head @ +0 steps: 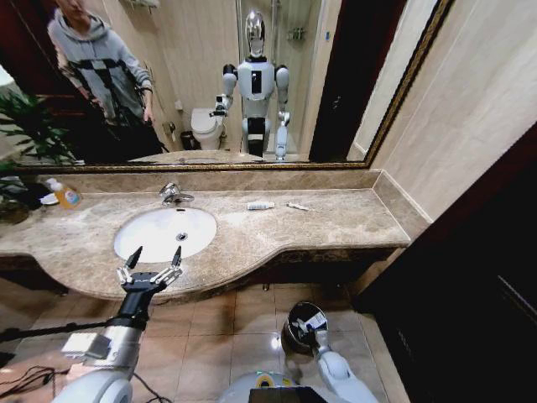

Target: Pick up the trash from the sink and place it in the trash bin.

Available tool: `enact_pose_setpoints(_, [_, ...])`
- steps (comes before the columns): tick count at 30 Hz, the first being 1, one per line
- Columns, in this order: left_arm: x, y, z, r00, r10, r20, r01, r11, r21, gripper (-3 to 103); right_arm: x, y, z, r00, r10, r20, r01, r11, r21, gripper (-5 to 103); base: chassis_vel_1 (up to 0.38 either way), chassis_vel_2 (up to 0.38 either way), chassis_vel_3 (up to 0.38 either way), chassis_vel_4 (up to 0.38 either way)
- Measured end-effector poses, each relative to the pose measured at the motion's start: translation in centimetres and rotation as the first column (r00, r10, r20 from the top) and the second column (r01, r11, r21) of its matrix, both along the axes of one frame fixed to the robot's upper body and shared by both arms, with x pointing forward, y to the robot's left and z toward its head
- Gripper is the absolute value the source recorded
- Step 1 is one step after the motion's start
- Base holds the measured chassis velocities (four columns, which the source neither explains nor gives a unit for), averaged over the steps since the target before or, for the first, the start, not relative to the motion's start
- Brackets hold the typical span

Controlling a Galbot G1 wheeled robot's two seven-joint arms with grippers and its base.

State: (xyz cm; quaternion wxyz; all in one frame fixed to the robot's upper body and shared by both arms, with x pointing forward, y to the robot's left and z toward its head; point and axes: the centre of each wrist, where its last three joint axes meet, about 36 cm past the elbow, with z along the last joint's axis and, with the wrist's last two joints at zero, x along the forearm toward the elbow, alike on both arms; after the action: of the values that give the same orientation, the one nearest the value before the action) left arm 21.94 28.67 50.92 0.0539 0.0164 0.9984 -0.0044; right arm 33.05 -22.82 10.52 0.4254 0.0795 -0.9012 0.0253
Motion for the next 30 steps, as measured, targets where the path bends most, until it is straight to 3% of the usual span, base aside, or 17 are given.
enact_pose_setpoints(12, [0.0, 0.0, 0.0, 1.0, 0.0, 0.0, 0.0, 1.0, 0.0, 100, 2.0, -1.8, -4.1, 0.993, 0.086, -0.082, -0.094, 0.99, -0.101, 32, 0.0, 0.0, 0.0, 0.0])
enact_pose_setpoints(19, [0.0, 0.0, 0.0, 1.0, 0.0, 0.0, 0.0, 1.0, 0.0, 100, 1.7, -2.2, -4.8, 0.989, 0.103, -0.103, -0.115, 0.986, -0.118, 28, 0.0, 0.0, 0.0, 0.0])
enact_pose_setpoints(25, [0.0, 0.0, 0.0, 1.0, 0.0, 0.0, 0.0, 1.0, 0.0, 100, 1.6, -2.3, -4.8, 0.987, 0.121, -0.106, -0.133, 0.984, -0.119, 54, 0.0, 0.0, 0.0, 0.0])
enact_pose_setpoints(30, [0.0, 0.0, 0.0, 1.0, 0.0, 0.0, 0.0, 1.0, 0.0, 100, 1.3, -2.3, -4.8, 0.986, 0.132, -0.099, -0.144, 0.982, -0.125, 66, 0.0, 0.0, 0.0, 0.0])
